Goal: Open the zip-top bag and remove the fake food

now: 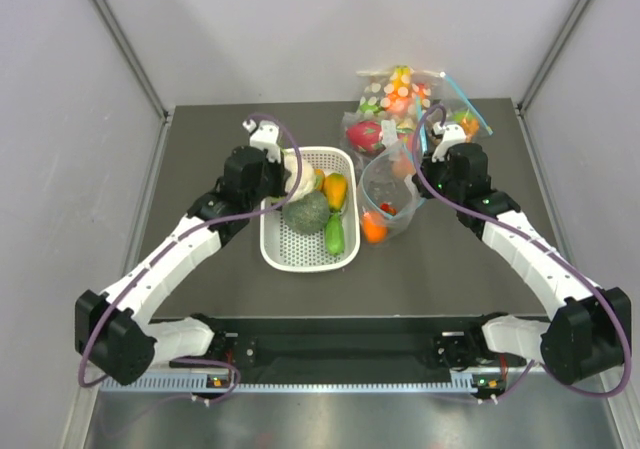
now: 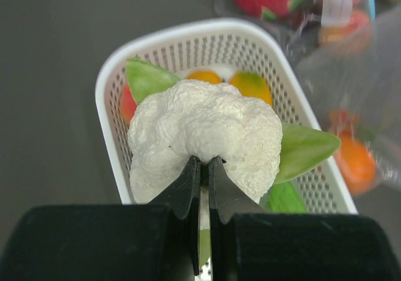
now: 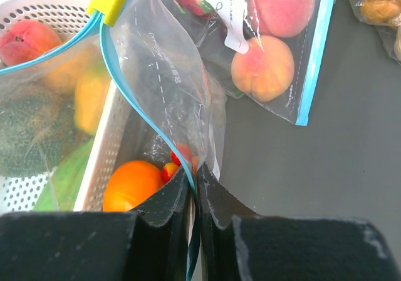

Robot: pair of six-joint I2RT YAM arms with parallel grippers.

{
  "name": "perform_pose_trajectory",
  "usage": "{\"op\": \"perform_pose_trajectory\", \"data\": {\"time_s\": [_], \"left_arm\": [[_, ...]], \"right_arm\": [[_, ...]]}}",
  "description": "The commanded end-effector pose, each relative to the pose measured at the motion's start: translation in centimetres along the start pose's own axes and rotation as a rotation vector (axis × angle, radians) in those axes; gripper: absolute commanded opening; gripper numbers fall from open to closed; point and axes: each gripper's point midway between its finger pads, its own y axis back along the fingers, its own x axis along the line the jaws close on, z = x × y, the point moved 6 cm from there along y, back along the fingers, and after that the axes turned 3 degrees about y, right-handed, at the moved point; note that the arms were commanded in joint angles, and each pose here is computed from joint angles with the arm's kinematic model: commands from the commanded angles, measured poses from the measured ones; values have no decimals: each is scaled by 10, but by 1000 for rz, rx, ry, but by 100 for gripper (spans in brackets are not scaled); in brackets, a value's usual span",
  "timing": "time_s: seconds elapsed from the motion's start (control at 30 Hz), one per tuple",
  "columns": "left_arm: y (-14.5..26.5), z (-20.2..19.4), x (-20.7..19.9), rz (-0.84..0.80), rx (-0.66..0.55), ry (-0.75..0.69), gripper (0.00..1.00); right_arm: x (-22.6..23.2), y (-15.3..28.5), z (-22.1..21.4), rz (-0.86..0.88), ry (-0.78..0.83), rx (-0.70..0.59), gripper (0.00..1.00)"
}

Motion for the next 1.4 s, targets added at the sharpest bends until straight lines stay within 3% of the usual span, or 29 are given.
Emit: {"op": "perform_pose_trajectory", "data": {"time_s": [0.0,0.23,0.4,0.67,1.1,1.37], "left_arm": [[37,-6,-7,-64,-5,-42,0],[66,-40,-5,-142,45,-33,0],[58,-72,-14,-232,153,-19,0],[52,-93,-26,-260,213,-31,0],[41,-144,2,-36,395,-52,0],[41,-153,5,18,453,-59,0]], "right_arm": [[-1,2,10,-2,9,-31,8],[-1,-2,5,1,5,-17,8],[0,-5,4,8,1,-7,8],[-1,-5,2,2,1,-1,8],[0,-12,1,13,-4,9,8],[-1,-13,0,7,-2,13,8]]}}
